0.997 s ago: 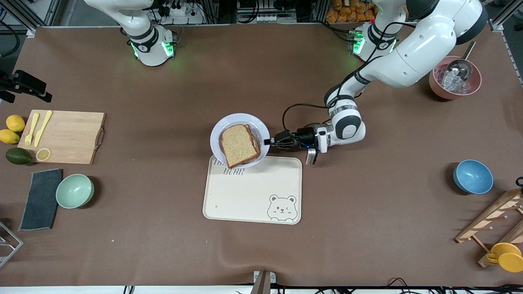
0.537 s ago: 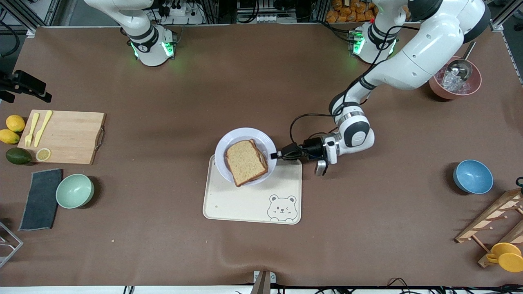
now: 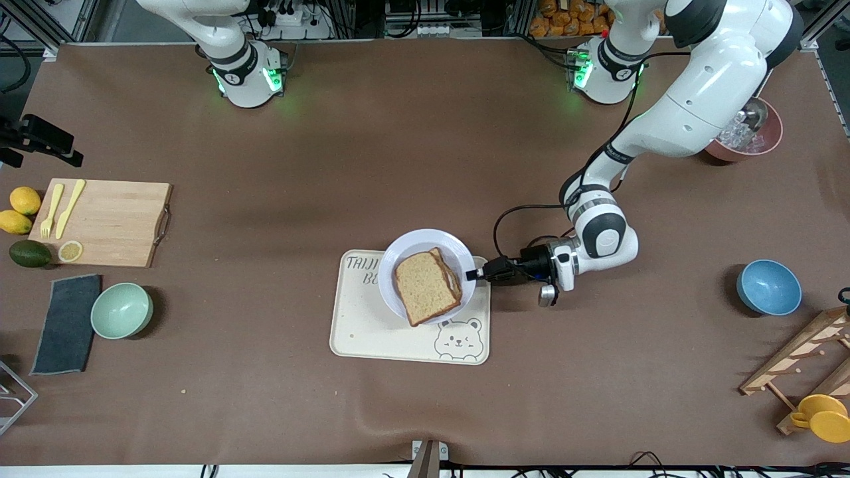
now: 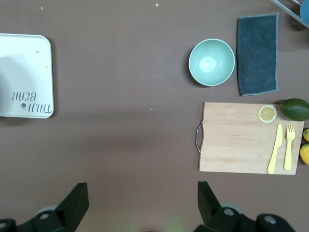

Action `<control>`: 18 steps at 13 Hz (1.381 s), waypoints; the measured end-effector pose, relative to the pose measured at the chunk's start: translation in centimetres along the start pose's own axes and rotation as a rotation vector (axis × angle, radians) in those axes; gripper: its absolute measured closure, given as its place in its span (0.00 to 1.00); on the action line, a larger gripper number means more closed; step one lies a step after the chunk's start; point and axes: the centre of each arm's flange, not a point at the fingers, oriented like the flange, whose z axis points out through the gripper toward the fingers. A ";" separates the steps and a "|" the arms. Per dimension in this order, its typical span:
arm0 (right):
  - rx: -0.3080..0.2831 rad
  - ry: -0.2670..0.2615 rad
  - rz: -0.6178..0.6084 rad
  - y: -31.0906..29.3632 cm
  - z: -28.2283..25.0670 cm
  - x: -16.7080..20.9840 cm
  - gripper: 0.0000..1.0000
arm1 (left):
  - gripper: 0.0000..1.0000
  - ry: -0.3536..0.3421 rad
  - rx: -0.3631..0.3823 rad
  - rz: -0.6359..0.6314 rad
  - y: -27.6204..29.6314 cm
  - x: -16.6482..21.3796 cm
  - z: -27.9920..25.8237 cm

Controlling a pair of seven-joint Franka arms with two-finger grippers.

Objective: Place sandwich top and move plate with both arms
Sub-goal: 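Slide the white plate with the left gripper onto the bear tray, then open the left gripper and draw it back from the plate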

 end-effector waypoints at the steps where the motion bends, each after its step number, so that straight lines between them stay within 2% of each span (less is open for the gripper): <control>1: 0.000 0.005 0.000 0.0 -0.1 0.1 0.00 | 0.96 0.006 0.000 -0.006 -0.7 0.3 -0.1; 5: -0.001 0.009 0.000 0.0 -0.1 0.1 0.00 | 0.96 0.033 0.005 -0.028 -4.0 1.7 -0.6; 10: -0.001 0.010 0.000 0.0 -0.1 0.1 0.00 | 0.95 0.018 0.004 -0.019 -4.4 1.7 0.3; 12: -0.001 0.010 0.000 0.0 -0.1 0.1 0.00 | 0.90 0.008 0.015 -0.008 -4.6 1.7 0.1; 14: -0.001 0.010 0.000 0.0 -0.1 0.1 0.00 | 0.74 0.007 0.028 0.002 -4.8 2.0 0.0; 18: -0.001 0.010 0.001 0.0 -0.1 0.1 0.00 | 0.75 -0.022 0.065 0.024 -5.0 2.7 -0.8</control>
